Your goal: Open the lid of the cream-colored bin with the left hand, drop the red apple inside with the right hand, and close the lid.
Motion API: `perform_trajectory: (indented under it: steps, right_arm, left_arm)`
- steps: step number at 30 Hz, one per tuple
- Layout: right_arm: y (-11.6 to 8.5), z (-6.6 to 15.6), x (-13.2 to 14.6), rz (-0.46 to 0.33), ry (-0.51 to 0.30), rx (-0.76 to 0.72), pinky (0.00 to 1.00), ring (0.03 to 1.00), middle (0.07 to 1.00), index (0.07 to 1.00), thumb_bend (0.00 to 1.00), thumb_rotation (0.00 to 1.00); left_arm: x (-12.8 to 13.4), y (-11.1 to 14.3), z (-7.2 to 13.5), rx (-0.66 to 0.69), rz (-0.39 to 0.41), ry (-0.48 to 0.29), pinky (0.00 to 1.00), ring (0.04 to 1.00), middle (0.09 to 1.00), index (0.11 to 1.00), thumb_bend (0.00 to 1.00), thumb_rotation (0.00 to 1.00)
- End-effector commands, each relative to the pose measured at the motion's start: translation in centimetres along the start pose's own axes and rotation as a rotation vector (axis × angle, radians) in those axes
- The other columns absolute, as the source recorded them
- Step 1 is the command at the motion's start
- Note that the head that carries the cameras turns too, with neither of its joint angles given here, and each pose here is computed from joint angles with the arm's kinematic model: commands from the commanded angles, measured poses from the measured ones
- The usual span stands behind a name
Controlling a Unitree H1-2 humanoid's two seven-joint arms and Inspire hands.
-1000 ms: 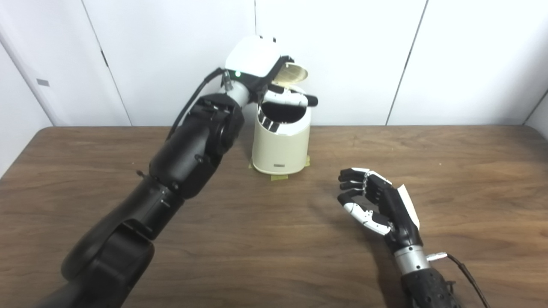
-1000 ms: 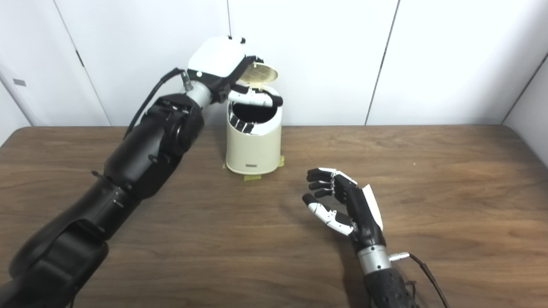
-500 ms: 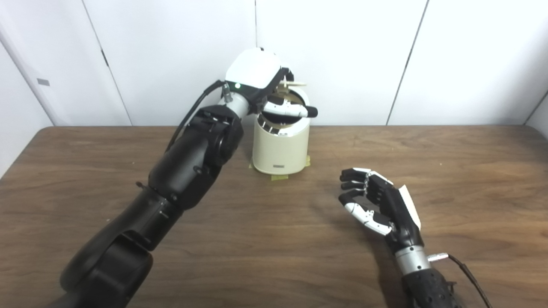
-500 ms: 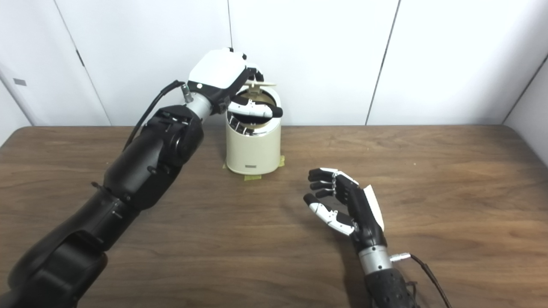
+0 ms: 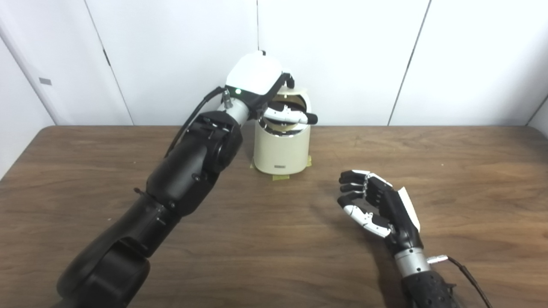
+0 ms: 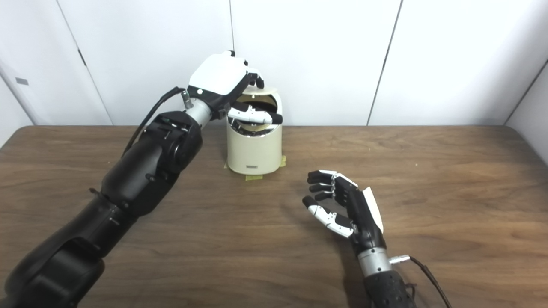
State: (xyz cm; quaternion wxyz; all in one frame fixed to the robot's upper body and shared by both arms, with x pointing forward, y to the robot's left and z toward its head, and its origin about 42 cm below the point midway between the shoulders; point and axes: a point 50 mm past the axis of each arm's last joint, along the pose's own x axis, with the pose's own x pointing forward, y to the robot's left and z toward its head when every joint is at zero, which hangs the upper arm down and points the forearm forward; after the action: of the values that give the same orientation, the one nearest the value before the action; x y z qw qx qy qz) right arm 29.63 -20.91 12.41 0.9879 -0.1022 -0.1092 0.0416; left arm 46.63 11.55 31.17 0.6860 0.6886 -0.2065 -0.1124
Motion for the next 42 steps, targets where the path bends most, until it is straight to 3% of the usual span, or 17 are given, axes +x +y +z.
perform_trajectory:
  steps: [1,11,20,32,42]
  right_arm:
    - [0.2,0.9,0.4,-0.002,-0.045,0.006,0.57,0.651,0.683,0.663,0.27,0.26]
    - [0.4,1.3,0.4,-0.002,-0.034,-0.003,0.57,0.652,0.684,0.664,0.27,0.25]
    - [0.6,1.7,0.4,-0.010,-0.026,-0.009,0.57,0.650,0.681,0.663,0.28,0.29]
    - [0.6,2.3,0.3,-0.013,0.000,-0.023,0.57,0.654,0.683,0.671,0.29,0.35]
    - [0.8,2.5,0.3,-0.015,0.006,-0.016,0.58,0.660,0.688,0.671,0.30,0.34]
  left_arm:
    - [0.2,2.2,0.1,0.030,0.063,-0.006,1.00,0.891,0.744,0.705,0.97,1.00]
    - [-0.9,0.6,-0.2,0.025,0.020,0.005,1.00,0.898,0.746,0.708,0.96,1.00]
    - [-1.6,-0.9,-0.6,0.018,-0.006,0.009,1.00,0.886,0.714,0.701,0.96,1.00]
    - [-2.2,-2.9,-1.2,-0.004,-0.038,0.013,1.00,0.897,0.744,0.717,0.96,1.00]
    - [-2.1,-3.6,-0.8,0.011,-0.061,0.002,1.00,0.898,0.720,0.721,0.94,1.00]
